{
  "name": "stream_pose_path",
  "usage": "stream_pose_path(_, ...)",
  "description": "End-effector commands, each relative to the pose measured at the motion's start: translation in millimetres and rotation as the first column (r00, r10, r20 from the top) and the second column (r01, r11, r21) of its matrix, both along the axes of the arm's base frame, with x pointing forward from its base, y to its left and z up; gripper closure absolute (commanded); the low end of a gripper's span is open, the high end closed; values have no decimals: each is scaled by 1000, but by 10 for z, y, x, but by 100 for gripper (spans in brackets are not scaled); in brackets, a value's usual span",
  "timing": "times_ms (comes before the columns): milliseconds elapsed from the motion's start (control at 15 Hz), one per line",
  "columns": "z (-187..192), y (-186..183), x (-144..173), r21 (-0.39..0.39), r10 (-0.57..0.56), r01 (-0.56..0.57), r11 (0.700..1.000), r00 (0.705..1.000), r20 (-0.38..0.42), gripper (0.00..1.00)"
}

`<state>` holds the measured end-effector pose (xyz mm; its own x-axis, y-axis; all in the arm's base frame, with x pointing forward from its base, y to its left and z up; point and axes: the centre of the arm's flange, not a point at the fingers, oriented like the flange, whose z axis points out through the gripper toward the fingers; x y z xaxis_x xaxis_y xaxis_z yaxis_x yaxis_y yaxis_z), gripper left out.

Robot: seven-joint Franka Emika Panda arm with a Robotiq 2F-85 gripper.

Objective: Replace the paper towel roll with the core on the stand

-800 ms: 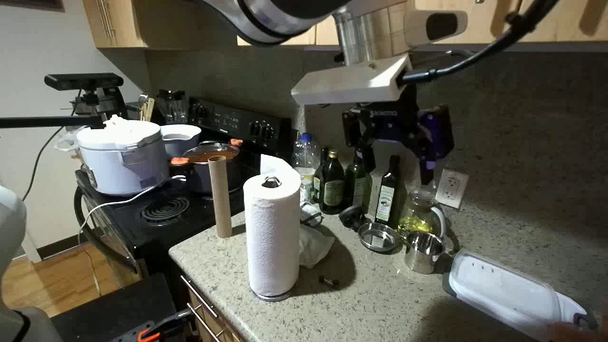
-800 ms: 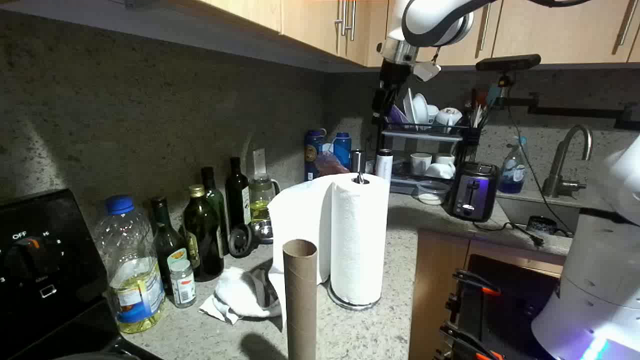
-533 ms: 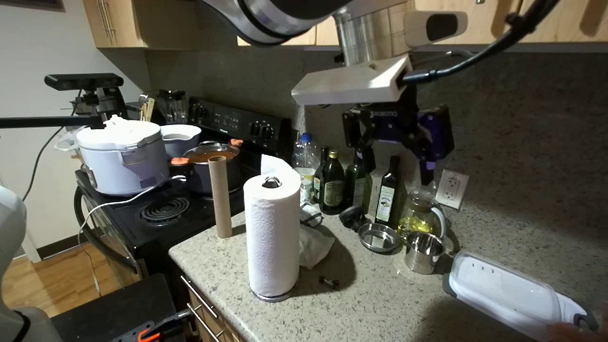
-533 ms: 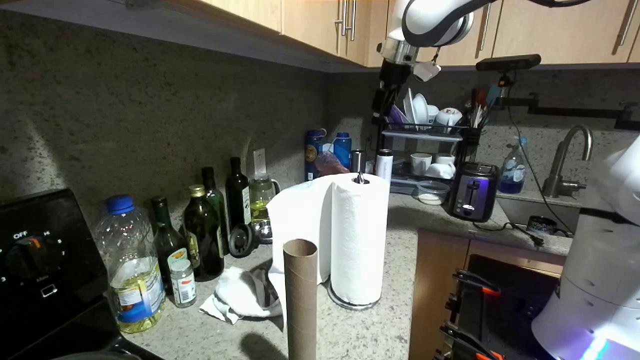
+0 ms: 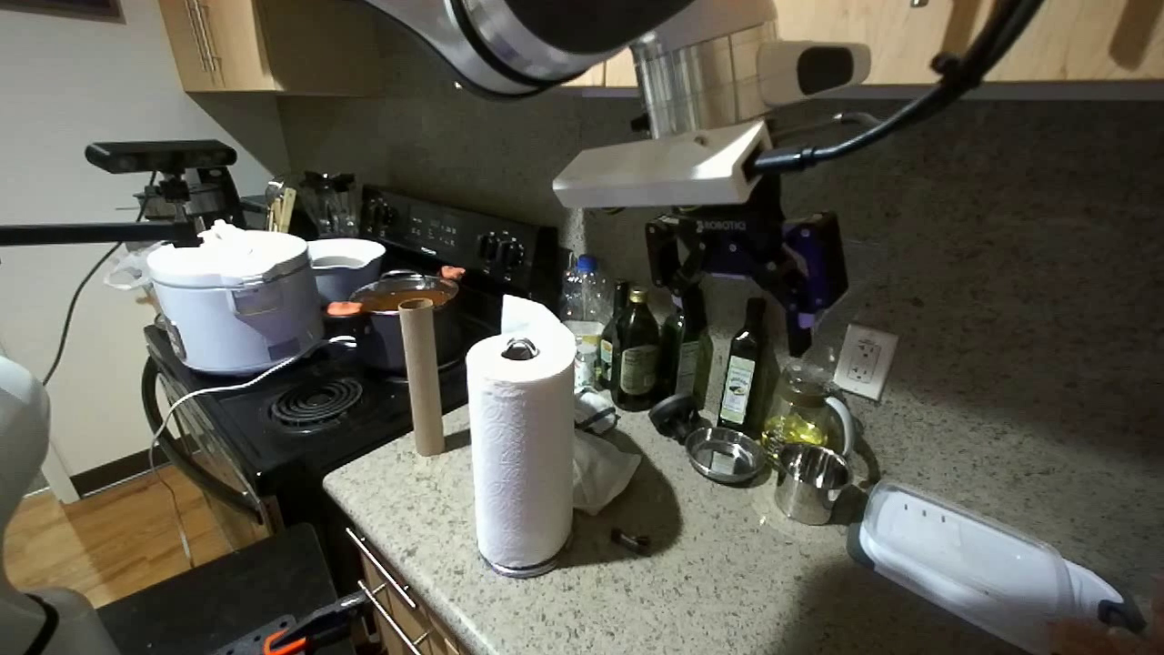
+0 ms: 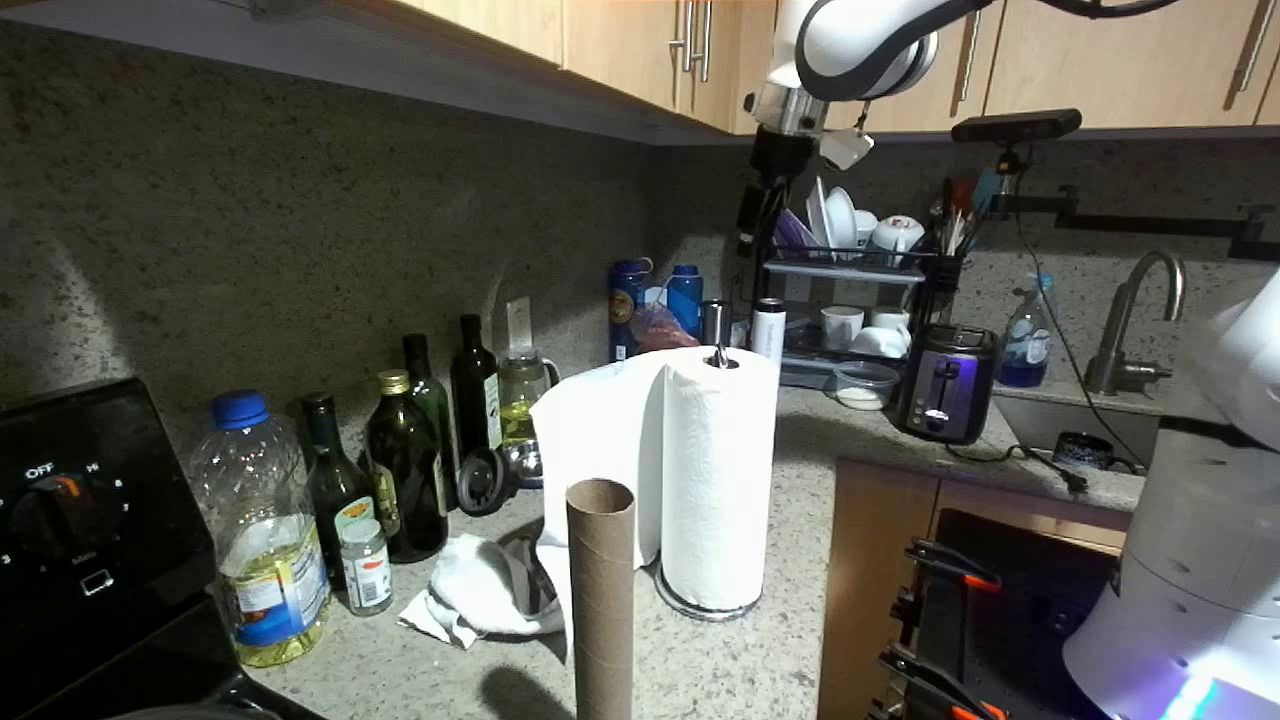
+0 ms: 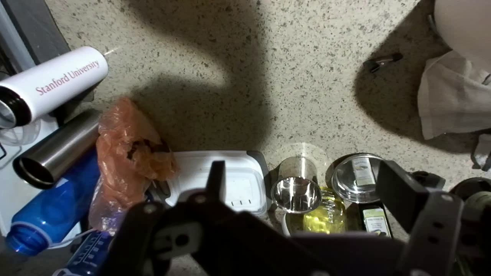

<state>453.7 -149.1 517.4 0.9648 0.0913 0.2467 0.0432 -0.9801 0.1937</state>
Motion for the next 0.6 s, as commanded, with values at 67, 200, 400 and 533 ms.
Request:
stream_pose_path(67,-181,297,76,13,-43,44,999,999,-22,0)
stream_pose_path(200,-255,440,102,28,-71,72,997,997,-37,0)
stream_pose_path(400,-402,655,182,45,-114,117,992,991,-65,0)
stream_pose_path(533,-494,760,230,64,-148,154,986,986,-82,0)
